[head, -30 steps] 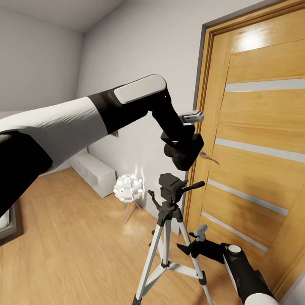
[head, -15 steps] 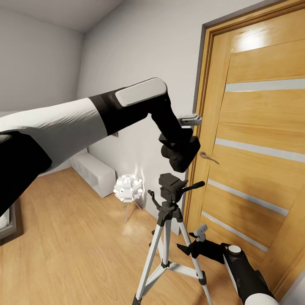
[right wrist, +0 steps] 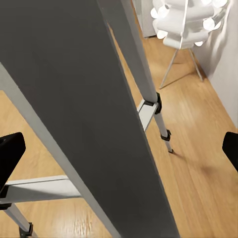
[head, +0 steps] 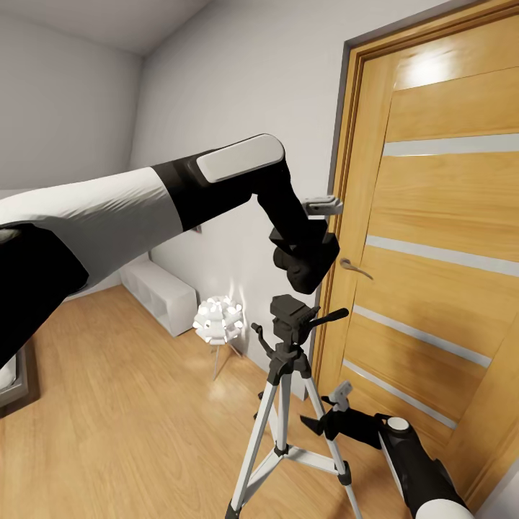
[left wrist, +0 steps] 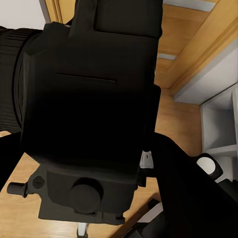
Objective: Attach the digital camera to the camera tripod in the bedroom.
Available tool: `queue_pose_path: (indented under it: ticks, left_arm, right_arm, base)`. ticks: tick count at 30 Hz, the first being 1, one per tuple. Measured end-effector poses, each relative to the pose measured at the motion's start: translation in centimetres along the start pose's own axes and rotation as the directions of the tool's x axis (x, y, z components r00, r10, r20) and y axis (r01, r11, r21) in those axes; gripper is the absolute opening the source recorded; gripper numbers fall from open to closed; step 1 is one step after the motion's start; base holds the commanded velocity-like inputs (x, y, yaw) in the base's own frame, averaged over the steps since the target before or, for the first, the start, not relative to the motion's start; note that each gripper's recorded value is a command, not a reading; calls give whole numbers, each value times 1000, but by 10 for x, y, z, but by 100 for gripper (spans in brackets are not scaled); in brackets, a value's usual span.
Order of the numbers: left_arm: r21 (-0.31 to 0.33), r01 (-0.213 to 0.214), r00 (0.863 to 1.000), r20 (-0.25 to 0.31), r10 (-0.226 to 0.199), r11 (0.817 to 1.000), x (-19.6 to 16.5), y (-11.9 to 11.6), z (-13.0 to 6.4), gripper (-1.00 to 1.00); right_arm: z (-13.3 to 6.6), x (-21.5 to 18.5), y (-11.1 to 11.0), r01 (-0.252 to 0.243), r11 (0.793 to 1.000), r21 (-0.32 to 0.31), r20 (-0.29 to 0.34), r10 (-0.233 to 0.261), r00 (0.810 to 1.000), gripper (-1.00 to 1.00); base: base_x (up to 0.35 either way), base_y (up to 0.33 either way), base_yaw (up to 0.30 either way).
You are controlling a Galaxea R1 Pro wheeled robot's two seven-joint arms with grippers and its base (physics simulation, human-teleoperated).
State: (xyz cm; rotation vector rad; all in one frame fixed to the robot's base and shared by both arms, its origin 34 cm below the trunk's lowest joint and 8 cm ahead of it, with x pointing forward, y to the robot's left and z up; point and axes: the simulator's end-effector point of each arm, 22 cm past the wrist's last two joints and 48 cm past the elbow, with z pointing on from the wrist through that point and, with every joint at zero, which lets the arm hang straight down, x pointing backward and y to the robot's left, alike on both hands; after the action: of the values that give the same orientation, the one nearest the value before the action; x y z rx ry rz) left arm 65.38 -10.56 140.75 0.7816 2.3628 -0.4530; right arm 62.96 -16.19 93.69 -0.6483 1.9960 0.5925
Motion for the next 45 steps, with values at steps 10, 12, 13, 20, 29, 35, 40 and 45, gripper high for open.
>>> queue_pose_path:
  ticks: [10, 12, 13, 20, 29, 35, 40, 45]
  left_arm:
    - [0, 0, 1000, 0, 0, 1000, 0, 0, 0, -100]
    - [-1, 0, 1000, 0, 0, 1000, 0, 0, 0, -100]
    - [-1, 0, 1000, 0, 0, 1000, 0, 0, 0, -100]
    - [-1, 0, 1000, 0, 0, 1000, 0, 0, 0, -100]
    - [-2, -1, 1000, 0, 1, 1000, 0, 0, 0, -100]
    - [0, -16, 1000, 2, 16, 1000, 0, -4, -2, -100]
    - [-10, -51, 999, -10, 51, 999, 8, -3, -3, -100]
    - [-40, -74, 997, -30, 73, 996, 18, 10, -1, -100]
  right_arm:
    - [2, 4, 3, 51, 999, -8, -31, -51, 998, 100]
    - [2, 5, 4, 61, 998, -10, -37, -61, 997, 100]
    - [2, 5, 4, 65, 998, -11, -40, -66, 997, 100]
    - [1, 6, 3, 79, 997, -11, -49, -79, 996, 100]
    - [1, 7, 2, 83, 996, -10, -53, -84, 995, -100]
    - [1, 7, 2, 86, 996, -9, -52, -87, 995, -100]
    - [1, 6, 2, 84, 996, -9, -50, -84, 995, -100]
    - [1, 6, 2, 83, 996, -10, -49, -84, 995, -100]
  base:
    - [0, 0, 0]
    - [0, 0, 0]
    - [0, 0, 0]
    - [0, 0, 0]
    - [0, 0, 0]
    - [0, 0, 0]
    - [0, 0, 0]
    - [0, 0, 0]
